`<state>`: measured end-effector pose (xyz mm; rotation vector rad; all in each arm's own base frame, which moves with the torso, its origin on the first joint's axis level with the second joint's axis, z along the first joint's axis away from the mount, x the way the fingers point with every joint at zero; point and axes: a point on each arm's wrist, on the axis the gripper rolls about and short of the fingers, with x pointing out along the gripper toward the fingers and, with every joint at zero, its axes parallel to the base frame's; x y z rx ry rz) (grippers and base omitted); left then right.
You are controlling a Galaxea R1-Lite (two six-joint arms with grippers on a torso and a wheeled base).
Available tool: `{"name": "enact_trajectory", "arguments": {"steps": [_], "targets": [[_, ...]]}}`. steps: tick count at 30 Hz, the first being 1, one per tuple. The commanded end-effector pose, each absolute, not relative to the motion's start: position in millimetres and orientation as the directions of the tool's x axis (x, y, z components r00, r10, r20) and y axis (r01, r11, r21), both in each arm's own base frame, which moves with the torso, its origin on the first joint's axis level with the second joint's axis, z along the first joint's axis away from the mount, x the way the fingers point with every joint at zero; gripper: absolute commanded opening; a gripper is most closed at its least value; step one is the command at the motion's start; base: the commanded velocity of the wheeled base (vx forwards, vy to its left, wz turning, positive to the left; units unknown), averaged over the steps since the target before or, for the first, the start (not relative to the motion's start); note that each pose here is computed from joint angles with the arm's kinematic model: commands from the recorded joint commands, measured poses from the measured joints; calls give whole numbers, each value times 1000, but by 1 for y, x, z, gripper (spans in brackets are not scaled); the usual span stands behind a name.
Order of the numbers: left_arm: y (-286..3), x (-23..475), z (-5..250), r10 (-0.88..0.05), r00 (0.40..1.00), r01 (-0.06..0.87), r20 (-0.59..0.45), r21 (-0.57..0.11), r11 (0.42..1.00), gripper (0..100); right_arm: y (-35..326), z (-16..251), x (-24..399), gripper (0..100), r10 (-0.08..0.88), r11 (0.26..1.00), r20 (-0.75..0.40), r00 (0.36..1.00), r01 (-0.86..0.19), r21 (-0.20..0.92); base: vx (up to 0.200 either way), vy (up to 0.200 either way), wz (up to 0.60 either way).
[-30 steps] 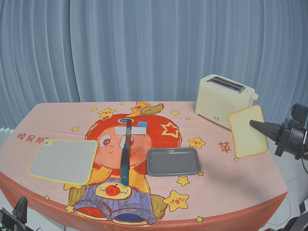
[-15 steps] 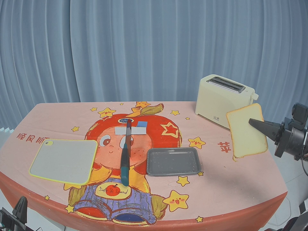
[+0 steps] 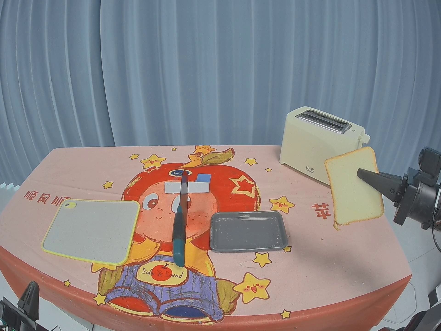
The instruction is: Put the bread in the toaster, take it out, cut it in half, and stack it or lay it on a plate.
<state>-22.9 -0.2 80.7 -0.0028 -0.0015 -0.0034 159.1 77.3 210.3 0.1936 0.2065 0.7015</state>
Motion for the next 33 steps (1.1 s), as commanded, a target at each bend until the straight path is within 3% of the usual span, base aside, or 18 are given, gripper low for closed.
{"name": "enact_trajectory", "arguments": {"steps": [1, 9, 33], "targets": [[0, -23, 75, -3, 1000, 3, 0, -2, 1000, 0, 78, 209, 160, 0, 658, 746, -128, 742, -619, 246, 0, 0, 0], [0, -23, 75, -3, 1000, 3, 0, 0, 1000, 0, 77, 211, 160, 0, 654, 749, -120, 747, -616, 244, 0, 0, 0], [0, -23, 75, -5, 1000, 5, 0, 0, 1000, 0, 76, 217, 152, 0, 663, 739, -89, 743, -631, 237, 0, 200, 0]]}}
